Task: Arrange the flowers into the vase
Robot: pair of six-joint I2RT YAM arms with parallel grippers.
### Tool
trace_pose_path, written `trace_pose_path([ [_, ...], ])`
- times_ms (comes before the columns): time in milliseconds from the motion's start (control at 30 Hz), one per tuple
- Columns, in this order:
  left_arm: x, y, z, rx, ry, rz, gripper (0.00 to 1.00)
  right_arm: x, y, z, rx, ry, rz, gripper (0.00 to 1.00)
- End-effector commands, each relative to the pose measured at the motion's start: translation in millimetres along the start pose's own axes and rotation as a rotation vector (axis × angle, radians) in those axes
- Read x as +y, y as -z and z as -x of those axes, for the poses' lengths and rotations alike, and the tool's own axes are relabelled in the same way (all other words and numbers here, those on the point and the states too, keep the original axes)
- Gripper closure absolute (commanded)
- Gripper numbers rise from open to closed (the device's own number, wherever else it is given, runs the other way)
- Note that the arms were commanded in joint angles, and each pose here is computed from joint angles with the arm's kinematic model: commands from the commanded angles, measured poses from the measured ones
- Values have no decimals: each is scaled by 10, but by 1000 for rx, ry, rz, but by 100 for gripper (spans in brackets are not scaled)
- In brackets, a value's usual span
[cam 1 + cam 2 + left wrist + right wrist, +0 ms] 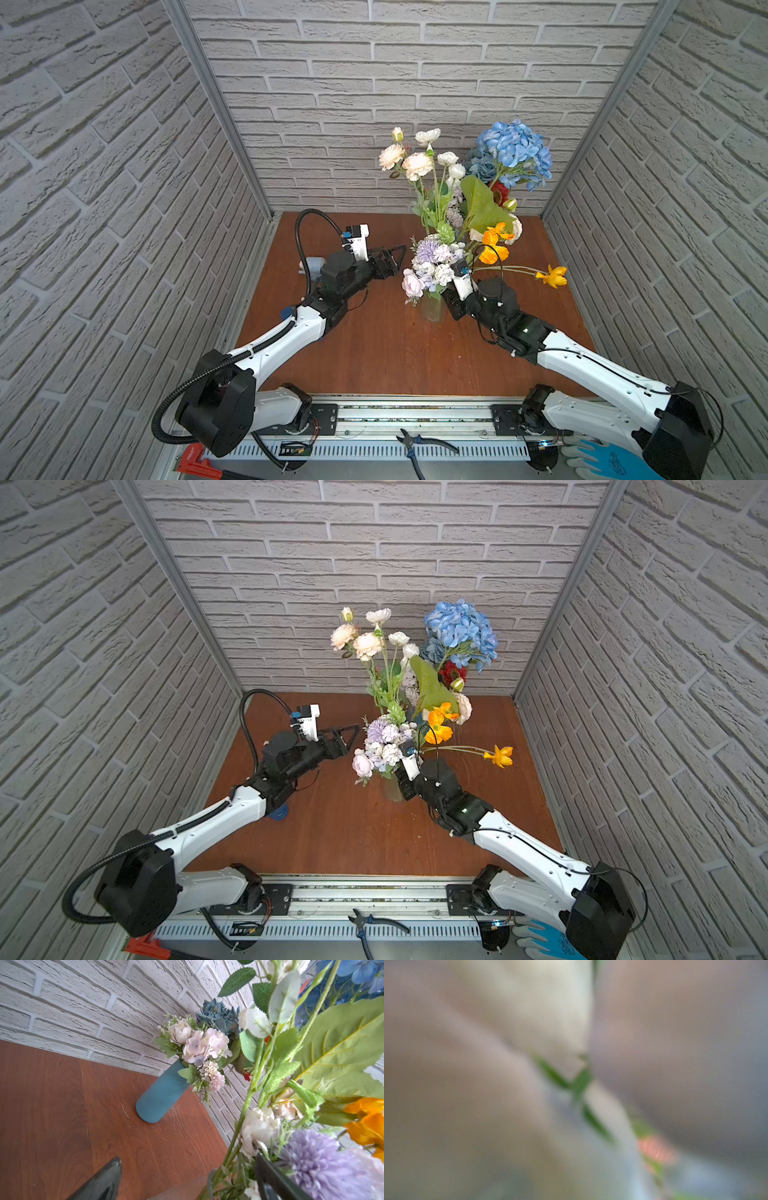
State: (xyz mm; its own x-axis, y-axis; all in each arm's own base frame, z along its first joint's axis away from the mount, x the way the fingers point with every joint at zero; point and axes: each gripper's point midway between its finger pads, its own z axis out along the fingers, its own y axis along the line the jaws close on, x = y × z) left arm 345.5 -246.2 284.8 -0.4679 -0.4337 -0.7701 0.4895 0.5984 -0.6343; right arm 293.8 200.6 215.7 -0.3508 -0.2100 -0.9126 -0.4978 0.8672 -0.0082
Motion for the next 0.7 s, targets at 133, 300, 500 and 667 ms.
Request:
trace_pose_path([
  [133,64,80,103,-41,-22,17,2,171,300,-26,58,-105,100,41],
  [300,83,110,124,-49,-17,20,2,313,364,-281,131,-172,160,37],
  [500,109,162,146,-62,-16,31,2,268,244,-624,191,-211,107,32],
  [667,145,201,138,-62,-17,44,2,112,123,-655,124,-220,18,0],
])
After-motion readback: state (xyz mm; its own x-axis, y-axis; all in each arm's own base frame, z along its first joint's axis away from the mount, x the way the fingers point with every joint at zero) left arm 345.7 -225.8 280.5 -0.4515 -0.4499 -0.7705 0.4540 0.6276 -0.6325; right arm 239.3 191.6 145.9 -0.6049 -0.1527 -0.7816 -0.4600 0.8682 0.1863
